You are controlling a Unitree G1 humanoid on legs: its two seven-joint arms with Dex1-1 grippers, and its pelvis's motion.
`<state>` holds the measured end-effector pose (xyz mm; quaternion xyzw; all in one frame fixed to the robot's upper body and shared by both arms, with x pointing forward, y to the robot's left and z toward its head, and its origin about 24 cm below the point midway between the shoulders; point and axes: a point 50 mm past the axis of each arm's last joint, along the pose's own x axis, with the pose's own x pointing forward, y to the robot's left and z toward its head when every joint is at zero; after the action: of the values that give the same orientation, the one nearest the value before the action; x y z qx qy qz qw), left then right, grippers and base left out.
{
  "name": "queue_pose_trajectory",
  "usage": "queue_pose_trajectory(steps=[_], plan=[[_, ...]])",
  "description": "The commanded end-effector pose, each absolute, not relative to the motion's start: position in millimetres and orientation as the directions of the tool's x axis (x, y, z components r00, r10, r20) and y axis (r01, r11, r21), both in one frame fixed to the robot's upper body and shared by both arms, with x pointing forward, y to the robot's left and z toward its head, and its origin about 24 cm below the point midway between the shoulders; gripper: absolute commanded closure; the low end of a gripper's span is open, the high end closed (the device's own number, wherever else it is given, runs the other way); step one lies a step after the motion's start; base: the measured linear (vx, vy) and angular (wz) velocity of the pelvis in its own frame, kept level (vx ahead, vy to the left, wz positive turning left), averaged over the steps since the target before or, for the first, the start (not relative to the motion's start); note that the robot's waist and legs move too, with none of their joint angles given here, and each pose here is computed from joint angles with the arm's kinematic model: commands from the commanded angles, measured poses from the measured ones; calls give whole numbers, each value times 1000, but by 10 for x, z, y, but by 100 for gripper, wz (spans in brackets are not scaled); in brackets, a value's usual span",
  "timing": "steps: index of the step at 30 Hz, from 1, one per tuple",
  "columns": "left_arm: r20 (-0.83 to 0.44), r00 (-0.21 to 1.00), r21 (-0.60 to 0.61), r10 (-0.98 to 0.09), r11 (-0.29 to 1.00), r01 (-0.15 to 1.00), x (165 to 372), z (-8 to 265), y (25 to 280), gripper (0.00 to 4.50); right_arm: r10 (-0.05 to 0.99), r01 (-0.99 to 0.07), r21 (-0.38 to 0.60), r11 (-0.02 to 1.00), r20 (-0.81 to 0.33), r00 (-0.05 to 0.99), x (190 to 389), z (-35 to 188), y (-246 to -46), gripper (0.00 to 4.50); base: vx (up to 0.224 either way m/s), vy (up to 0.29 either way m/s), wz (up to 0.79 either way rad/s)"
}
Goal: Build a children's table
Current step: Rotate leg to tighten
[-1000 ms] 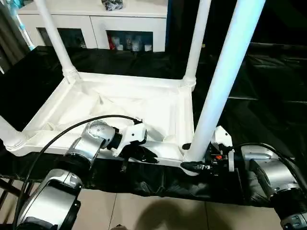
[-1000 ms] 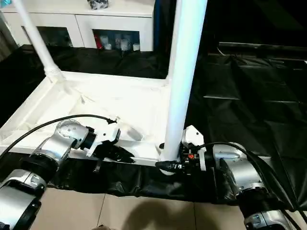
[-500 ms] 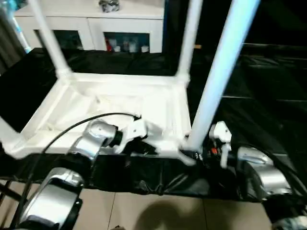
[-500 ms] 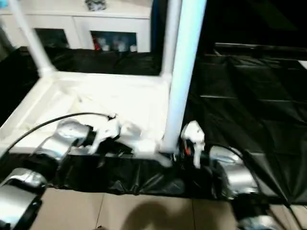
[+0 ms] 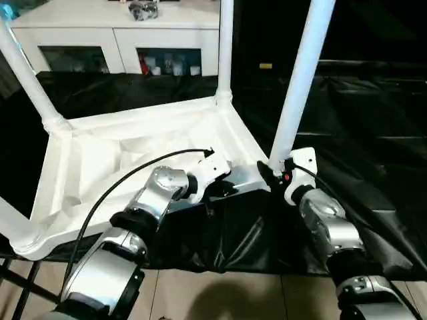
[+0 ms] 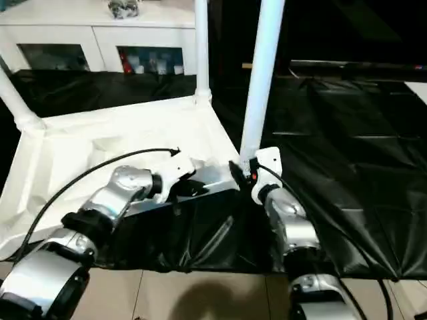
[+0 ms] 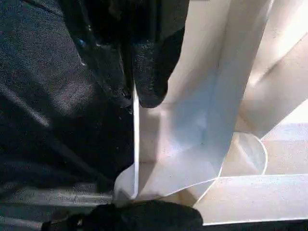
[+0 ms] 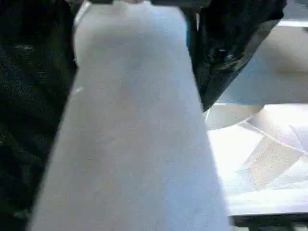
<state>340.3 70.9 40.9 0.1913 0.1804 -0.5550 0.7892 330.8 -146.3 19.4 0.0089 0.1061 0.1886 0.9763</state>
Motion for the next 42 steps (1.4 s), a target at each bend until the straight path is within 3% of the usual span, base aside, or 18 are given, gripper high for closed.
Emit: queue_pose_trajectory(steps=[1, 8, 9, 11, 15, 20, 21, 26, 38, 41, 42], plan=[[-447, 236, 91, -863, 218, 972, 3317, 435, 454, 450, 508, -502, 87, 860, -222, 832, 3257, 130, -1183, 88, 0, 0, 0], [-405, 134, 75, -905, 113, 991, 3270, 480, 666, 450, 668, -673, 43, 739, -181, 722, 3185, 246, -1329, 46, 0, 0, 0], [-410, 89, 72, -908, 65, 995, 3242, 487, 744, 450, 741, -749, 25, 662, -173, 649, 3124, 289, -1404, 46, 0, 0, 0], [-413, 73, 68, -908, 49, 996, 3232, 486, 773, 450, 770, -779, 26, 627, -171, 614, 3095, 307, -1431, 46, 0, 0, 0], [-423, -1, 42, -906, -20, 999, 3190, 492, 890, 450, 893, -913, 11, 408, -215, 396, 2906, 363, -1543, 46, 0, 0, 0], [-439, -55, 26, -897, -74, 997, 3156, 492, 960, 450, 921, -956, 35, 292, -281, 271, 2802, 361, -1625, 46, 0, 0, 0], [-448, -77, 18, -891, -95, 995, 3143, 492, 992, 450, 925, -966, 51, 253, -307, 226, 2768, 356, -1657, 71, 0, 0, 0], [-484, -133, -1, -865, -151, 989, 3114, 496, 1111, 450, 930, -982, 87, 168, -343, 129, 2698, 380, -1702, 109, 0, 0, 0], [-504, -150, -11, -851, -167, 986, 3107, 504, 1192, 450, 936, -985, 103, 138, -339, 96, 2665, 397, -1685, 175, 0, 0, 0], [-502, -80, 11, -861, -98, 995, 3143, 476, 1143, 450, 932, -969, 102, 225, -312, 184, 2693, 356, -1641, 181, 0, 0, 0], [-515, -10, 32, -857, -31, 999, 3190, 453, 1103, 450, 920, -949, 92, 301, -292, 263, 2738, 326, -1609, 181, 0, 0, 0]])
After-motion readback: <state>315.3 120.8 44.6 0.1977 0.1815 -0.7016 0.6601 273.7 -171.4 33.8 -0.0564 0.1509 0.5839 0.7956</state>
